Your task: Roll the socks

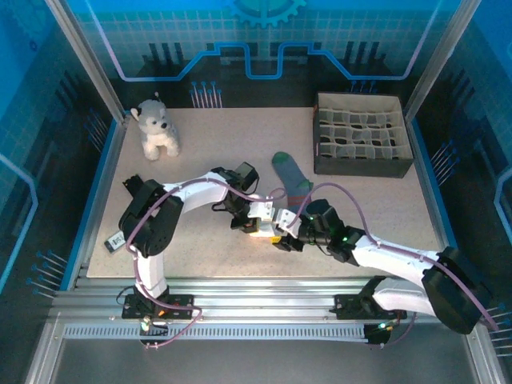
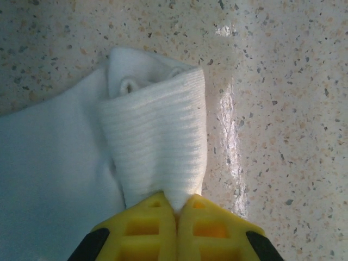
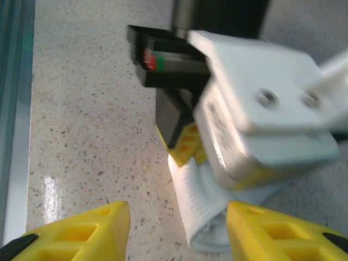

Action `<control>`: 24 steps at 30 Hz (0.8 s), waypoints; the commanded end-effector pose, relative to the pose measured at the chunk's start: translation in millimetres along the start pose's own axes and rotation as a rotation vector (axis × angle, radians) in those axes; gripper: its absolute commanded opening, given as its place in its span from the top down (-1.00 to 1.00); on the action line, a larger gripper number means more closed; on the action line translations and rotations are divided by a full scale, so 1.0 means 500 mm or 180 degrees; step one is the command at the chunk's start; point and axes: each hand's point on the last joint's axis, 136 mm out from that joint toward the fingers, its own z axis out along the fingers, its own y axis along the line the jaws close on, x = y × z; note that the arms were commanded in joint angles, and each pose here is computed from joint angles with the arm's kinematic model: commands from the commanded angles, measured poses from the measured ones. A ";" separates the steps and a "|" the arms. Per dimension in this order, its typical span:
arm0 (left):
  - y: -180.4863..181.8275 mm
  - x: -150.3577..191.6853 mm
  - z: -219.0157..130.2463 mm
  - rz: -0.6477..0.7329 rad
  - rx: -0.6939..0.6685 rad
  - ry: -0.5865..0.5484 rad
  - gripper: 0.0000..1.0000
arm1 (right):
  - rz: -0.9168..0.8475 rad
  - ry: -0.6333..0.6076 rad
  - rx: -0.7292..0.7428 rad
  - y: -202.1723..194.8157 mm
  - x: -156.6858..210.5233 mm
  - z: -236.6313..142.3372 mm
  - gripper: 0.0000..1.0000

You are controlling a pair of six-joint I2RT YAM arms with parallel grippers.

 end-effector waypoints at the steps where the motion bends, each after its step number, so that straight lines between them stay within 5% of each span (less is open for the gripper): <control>1: -0.039 0.027 0.011 -0.0230 0.0404 0.0137 1.00 | -0.0757 0.0137 0.0017 0.003 -0.029 0.004 -0.01; 6: -0.035 0.022 0.004 -0.0304 0.0512 0.0110 1.00 | -0.1212 0.0367 0.0065 0.003 0.012 -0.005 0.00; 14: -0.027 0.013 -0.010 -0.0457 0.0728 0.0071 1.00 | -0.1239 0.0013 0.0682 -0.038 -0.003 -0.015 0.00; 24: -0.004 0.001 -0.017 -0.0833 0.1003 0.0096 1.00 | -0.1411 0.0174 0.0428 -0.009 0.022 0.016 0.01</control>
